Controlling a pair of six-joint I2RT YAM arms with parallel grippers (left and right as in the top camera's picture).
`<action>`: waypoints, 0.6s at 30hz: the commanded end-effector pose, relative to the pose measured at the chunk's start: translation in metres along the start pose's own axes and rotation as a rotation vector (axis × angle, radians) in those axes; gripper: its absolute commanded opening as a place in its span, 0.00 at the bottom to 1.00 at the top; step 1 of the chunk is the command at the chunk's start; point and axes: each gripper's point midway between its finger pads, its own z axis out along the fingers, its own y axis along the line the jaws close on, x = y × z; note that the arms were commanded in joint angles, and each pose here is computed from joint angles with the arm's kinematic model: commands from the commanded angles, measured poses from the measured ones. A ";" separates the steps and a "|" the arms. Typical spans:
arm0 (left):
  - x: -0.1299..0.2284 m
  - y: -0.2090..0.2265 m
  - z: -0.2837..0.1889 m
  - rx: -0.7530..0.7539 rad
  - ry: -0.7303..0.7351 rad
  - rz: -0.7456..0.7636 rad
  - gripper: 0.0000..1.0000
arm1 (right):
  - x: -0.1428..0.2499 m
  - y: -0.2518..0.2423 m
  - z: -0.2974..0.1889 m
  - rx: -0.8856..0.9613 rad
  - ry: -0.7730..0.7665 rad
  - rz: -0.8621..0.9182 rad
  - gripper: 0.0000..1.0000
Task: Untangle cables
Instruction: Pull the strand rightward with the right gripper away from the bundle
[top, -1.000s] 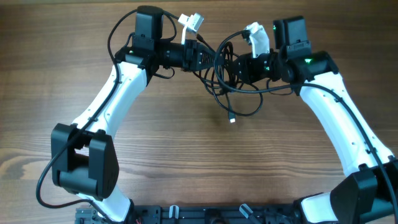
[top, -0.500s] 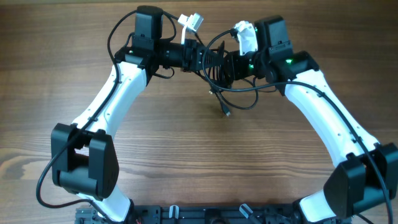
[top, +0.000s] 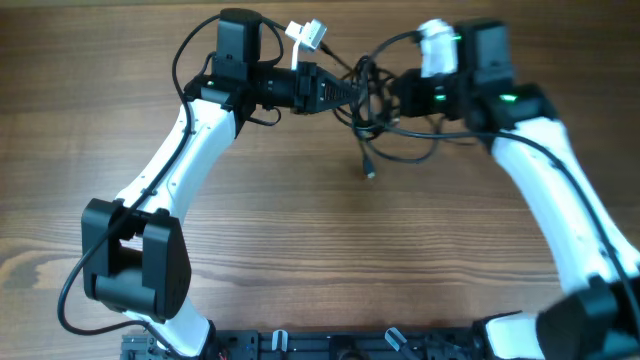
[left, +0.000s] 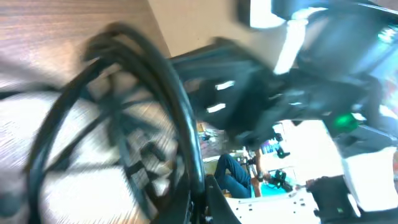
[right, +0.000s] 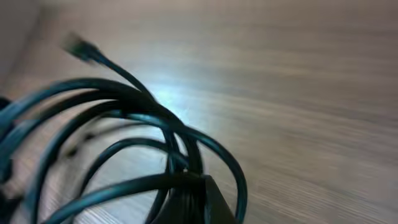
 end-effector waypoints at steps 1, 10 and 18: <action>-0.004 0.024 -0.005 -0.168 -0.068 -0.074 0.04 | -0.029 -0.015 -0.065 0.016 -0.151 0.054 0.04; 0.023 0.082 -0.023 -0.481 -0.069 -0.233 0.04 | -0.036 -0.060 -0.127 -0.036 -0.249 0.261 0.04; 0.021 0.073 -0.018 -0.422 -0.058 -0.198 0.04 | -0.018 -0.032 -0.112 -0.142 -0.150 0.176 0.21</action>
